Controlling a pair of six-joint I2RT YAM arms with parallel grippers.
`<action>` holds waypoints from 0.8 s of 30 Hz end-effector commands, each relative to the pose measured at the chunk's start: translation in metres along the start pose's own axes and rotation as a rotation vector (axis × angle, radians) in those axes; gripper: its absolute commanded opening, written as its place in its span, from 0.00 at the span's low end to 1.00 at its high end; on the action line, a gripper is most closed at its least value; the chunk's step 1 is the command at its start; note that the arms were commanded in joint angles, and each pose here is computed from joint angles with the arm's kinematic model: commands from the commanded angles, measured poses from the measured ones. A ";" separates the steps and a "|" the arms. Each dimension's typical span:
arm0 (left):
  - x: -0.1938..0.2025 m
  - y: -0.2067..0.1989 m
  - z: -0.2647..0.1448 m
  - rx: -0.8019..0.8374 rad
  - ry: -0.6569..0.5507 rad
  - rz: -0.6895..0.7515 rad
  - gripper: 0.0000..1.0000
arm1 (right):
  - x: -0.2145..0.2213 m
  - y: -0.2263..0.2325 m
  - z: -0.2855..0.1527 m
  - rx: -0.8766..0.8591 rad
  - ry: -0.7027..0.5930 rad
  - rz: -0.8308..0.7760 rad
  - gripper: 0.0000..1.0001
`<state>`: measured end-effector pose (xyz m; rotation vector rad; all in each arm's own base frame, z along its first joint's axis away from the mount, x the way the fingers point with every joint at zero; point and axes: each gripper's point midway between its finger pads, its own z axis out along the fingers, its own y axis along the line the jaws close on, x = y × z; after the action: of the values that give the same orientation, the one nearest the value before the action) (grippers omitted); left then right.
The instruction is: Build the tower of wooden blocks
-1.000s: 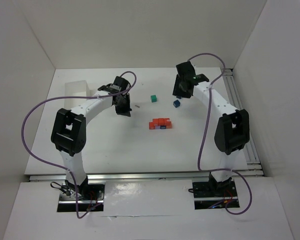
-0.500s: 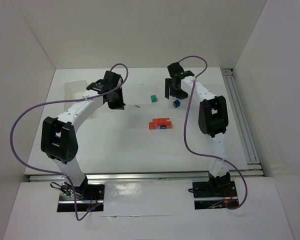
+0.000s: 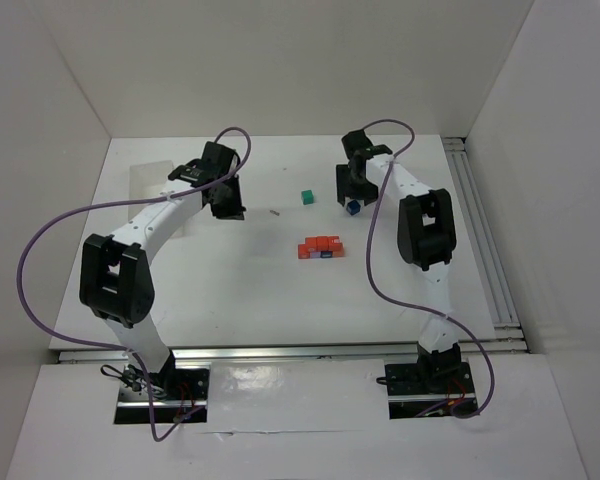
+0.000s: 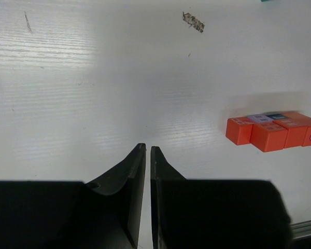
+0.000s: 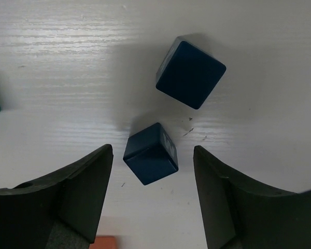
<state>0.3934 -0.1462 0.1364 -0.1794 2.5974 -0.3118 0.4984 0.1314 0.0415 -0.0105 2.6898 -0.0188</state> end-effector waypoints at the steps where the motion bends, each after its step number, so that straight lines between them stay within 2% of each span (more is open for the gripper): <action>1: -0.003 -0.002 -0.010 0.018 -0.019 0.021 0.22 | -0.004 0.005 -0.003 -0.036 -0.013 -0.032 0.68; 5: -0.001 -0.005 -0.009 0.035 -0.011 0.021 0.21 | -0.003 0.008 0.001 -0.050 -0.010 -0.032 0.59; 6: -0.001 -0.005 -0.009 0.035 -0.011 0.021 0.19 | -0.003 0.008 0.001 -0.050 -0.010 -0.032 0.53; 10: -0.001 -0.005 -0.009 0.035 -0.011 0.021 0.18 | -0.005 0.010 -0.003 -0.061 -0.017 -0.031 0.48; 14: 0.001 -0.004 -0.006 0.031 -0.003 0.021 0.17 | -0.003 0.011 -0.006 -0.074 -0.012 -0.031 0.39; 17: 0.001 -0.006 -0.006 0.039 0.001 0.012 0.17 | -0.002 0.014 -0.009 -0.088 -0.010 -0.021 0.40; 18: 0.001 -0.006 -0.006 0.039 0.001 0.012 0.17 | 0.000 0.014 -0.009 -0.086 -0.001 -0.011 0.51; 19: 0.001 -0.006 -0.006 0.039 0.001 0.012 0.17 | 0.000 0.014 -0.009 -0.086 -0.001 -0.011 0.58; 24: 0.001 -0.006 -0.006 0.039 0.001 0.012 0.16 | -0.019 -0.002 -0.013 0.027 -0.079 0.091 0.59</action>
<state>0.3905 -0.1503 0.1350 -0.1705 2.6088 -0.3436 0.4977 0.1379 0.0396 0.0112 2.6945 0.0307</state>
